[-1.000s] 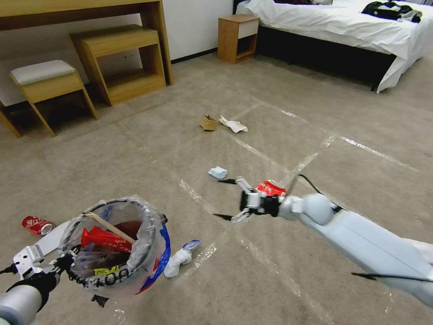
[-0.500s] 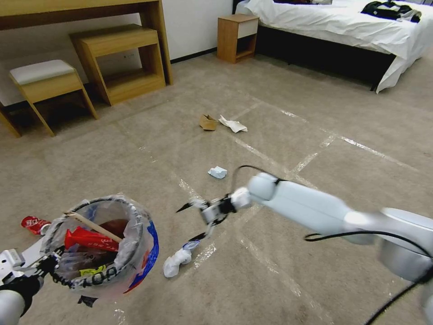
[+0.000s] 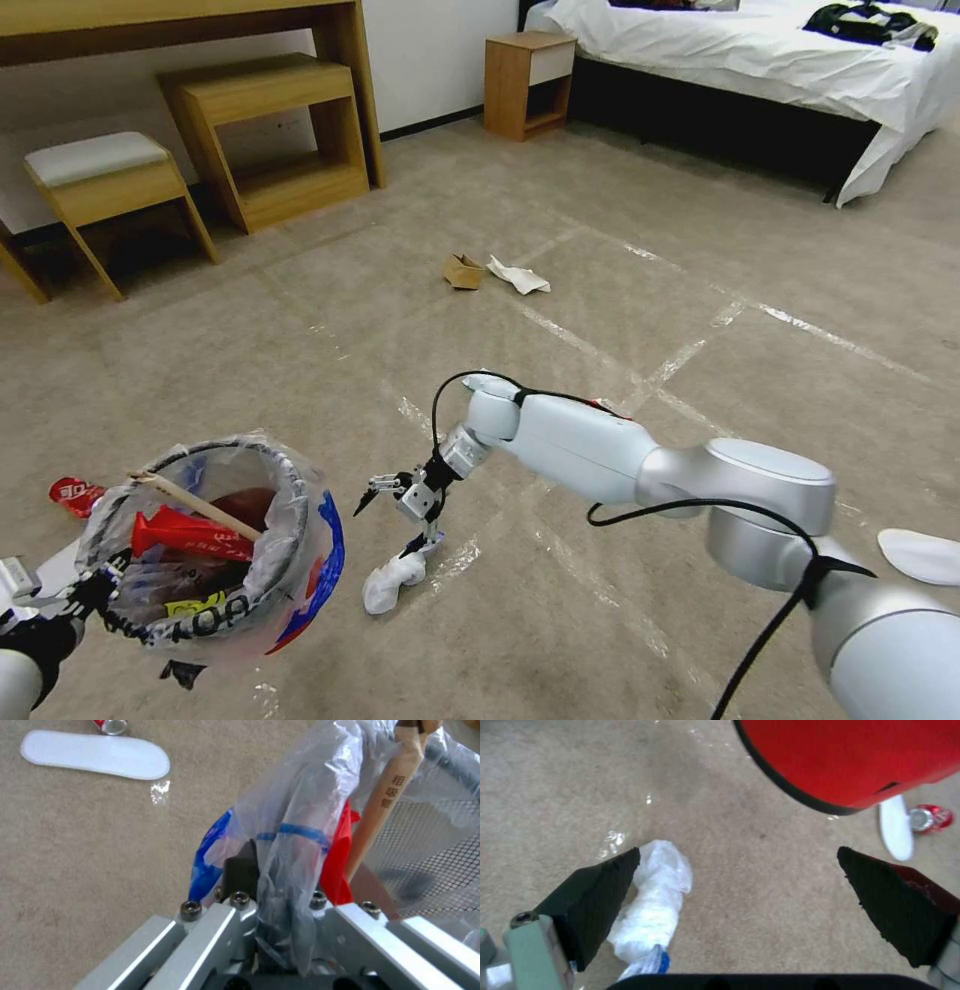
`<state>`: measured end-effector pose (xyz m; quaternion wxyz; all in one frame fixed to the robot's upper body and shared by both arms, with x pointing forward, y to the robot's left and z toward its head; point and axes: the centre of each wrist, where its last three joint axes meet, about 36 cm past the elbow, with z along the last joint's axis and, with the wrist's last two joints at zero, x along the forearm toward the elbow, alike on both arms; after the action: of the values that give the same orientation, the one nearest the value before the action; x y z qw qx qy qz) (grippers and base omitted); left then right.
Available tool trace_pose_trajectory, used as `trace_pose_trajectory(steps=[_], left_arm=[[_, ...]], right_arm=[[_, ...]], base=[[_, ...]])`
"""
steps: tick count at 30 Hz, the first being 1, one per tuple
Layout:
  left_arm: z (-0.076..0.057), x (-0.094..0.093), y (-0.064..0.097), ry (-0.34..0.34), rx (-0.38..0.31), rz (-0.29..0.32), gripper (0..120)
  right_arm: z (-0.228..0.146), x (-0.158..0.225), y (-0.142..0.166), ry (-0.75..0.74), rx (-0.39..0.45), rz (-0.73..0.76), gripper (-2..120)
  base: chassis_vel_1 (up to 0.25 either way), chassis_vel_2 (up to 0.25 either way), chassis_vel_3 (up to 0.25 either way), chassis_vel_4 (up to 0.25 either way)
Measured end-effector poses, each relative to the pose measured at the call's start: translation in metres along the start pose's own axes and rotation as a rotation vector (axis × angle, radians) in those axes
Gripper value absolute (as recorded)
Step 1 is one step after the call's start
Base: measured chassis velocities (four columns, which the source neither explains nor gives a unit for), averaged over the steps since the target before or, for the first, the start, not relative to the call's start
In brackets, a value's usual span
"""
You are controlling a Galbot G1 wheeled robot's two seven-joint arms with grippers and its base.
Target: Pick up the trash bin and place the garbage on the floor into it.
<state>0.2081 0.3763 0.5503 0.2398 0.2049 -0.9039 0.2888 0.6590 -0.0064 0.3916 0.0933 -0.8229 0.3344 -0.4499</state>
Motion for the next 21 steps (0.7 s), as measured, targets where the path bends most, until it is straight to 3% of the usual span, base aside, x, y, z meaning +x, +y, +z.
trace_pose_trajectory(steps=[6,13,21], left_arm=[[0.001,0.001,-0.002,-0.003,0.002,0.007,0],[0.003,0.006,-0.005,-0.003,-0.001,0.009,0],[0.005,0.010,-0.007,-0.003,-0.001,0.015,0]], right_arm=[[0.005,-0.029,-0.009,0.021,0.000,-0.078,100],[0.039,-0.016,0.025,0.097,-0.072,-0.082,100],[0.036,-0.028,0.029,0.075,-0.067,-0.082,100]], base=[[0.000,0.000,0.000,0.000],[0.000,0.000,0.000,0.000],[0.000,0.000,0.000,0.000]])
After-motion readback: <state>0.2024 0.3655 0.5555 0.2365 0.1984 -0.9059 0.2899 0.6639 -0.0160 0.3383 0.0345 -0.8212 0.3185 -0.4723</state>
